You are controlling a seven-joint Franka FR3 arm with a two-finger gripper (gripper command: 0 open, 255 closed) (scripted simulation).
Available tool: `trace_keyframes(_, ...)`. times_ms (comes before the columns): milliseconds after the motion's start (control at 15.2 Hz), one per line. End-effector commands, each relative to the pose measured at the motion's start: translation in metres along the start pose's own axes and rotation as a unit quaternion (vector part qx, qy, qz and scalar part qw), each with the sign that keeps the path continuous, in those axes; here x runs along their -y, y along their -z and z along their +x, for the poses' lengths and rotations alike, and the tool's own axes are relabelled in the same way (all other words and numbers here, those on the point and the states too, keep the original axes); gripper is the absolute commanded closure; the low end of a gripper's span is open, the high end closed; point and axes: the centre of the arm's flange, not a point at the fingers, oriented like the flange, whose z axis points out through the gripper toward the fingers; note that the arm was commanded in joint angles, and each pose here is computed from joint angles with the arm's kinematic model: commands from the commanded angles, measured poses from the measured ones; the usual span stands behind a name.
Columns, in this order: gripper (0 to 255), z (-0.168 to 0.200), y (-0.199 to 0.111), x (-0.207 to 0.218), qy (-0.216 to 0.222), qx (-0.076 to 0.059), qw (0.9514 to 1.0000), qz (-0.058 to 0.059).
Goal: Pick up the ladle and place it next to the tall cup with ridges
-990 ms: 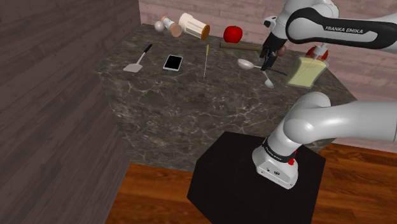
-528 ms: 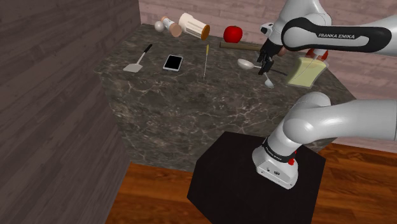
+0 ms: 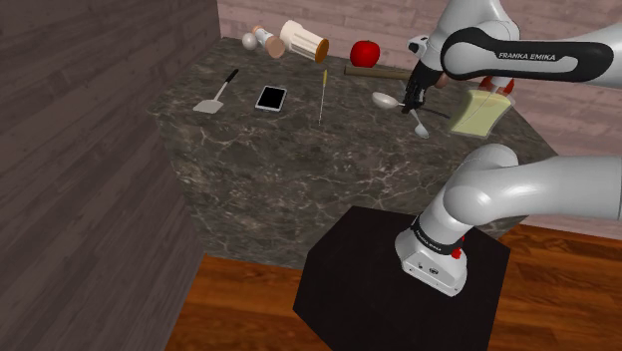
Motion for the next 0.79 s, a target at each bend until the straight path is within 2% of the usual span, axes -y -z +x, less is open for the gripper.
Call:
trace_keyframes(0, 255, 0.000, -0.001, 0.000, 0.000, 0.001, 1.0000, 0.000)
trace_keyframes(396, 255, 0.000, -0.001, 0.000, 0.000, 0.001, 1.0000, 0.000)
trace_keyframes(726, 255, 0.000, 0.025, -0.006, 0.000, 0.001, 1.0000, 0.000)
